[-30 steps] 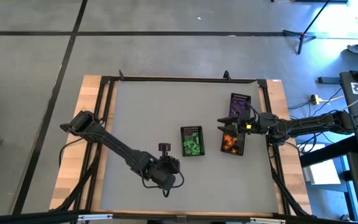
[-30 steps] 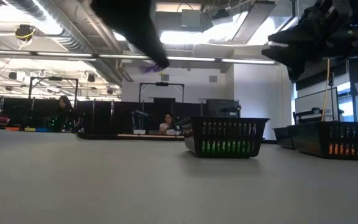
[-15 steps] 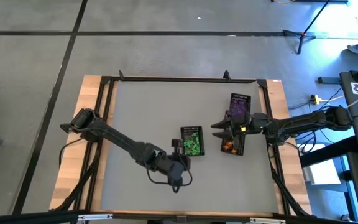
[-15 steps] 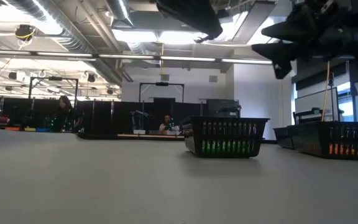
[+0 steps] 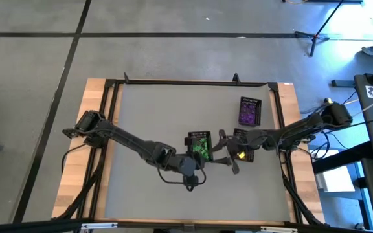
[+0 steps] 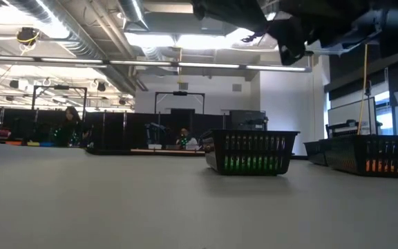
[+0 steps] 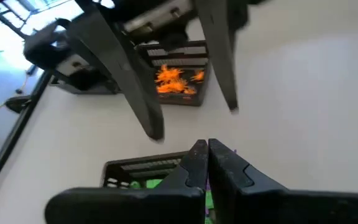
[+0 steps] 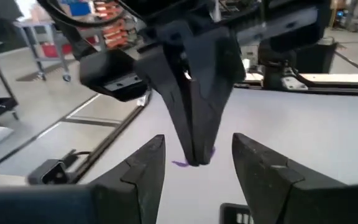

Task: Sort Halloween decoration
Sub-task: Put the purple spider toy into the top bin

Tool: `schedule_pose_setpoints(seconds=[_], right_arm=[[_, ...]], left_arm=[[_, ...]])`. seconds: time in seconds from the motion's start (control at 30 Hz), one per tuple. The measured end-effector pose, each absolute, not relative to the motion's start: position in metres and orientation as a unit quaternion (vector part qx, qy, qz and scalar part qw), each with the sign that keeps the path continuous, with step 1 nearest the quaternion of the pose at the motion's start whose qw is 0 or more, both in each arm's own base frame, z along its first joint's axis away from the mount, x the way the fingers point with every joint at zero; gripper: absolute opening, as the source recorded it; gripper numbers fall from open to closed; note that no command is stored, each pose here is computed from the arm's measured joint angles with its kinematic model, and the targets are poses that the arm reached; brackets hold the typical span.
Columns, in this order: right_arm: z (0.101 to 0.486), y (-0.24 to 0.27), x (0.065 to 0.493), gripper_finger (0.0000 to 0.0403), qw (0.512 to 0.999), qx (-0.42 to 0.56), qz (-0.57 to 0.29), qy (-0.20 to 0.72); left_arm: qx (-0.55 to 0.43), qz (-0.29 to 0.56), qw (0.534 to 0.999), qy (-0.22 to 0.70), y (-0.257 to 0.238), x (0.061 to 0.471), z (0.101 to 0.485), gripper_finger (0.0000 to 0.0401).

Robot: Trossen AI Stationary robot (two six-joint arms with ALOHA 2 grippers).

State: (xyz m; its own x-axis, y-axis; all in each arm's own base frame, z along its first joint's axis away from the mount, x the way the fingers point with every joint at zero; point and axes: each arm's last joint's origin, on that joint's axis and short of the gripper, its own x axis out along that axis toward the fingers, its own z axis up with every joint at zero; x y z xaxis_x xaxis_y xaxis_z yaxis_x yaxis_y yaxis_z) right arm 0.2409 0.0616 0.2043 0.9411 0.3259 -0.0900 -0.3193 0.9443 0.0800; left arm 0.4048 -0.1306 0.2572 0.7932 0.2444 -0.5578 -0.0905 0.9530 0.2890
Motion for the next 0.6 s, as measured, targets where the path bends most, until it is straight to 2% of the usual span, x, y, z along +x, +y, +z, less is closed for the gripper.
schedule_pose_setpoints(seconds=[0.6], right_arm=[[0.191,0.064,0.261,0.0183,0.986,0.053,0.134,0.085]], left_arm=[[0.137,0.134,0.936,0.296,-0.128,0.405,0.259,0.0000]])
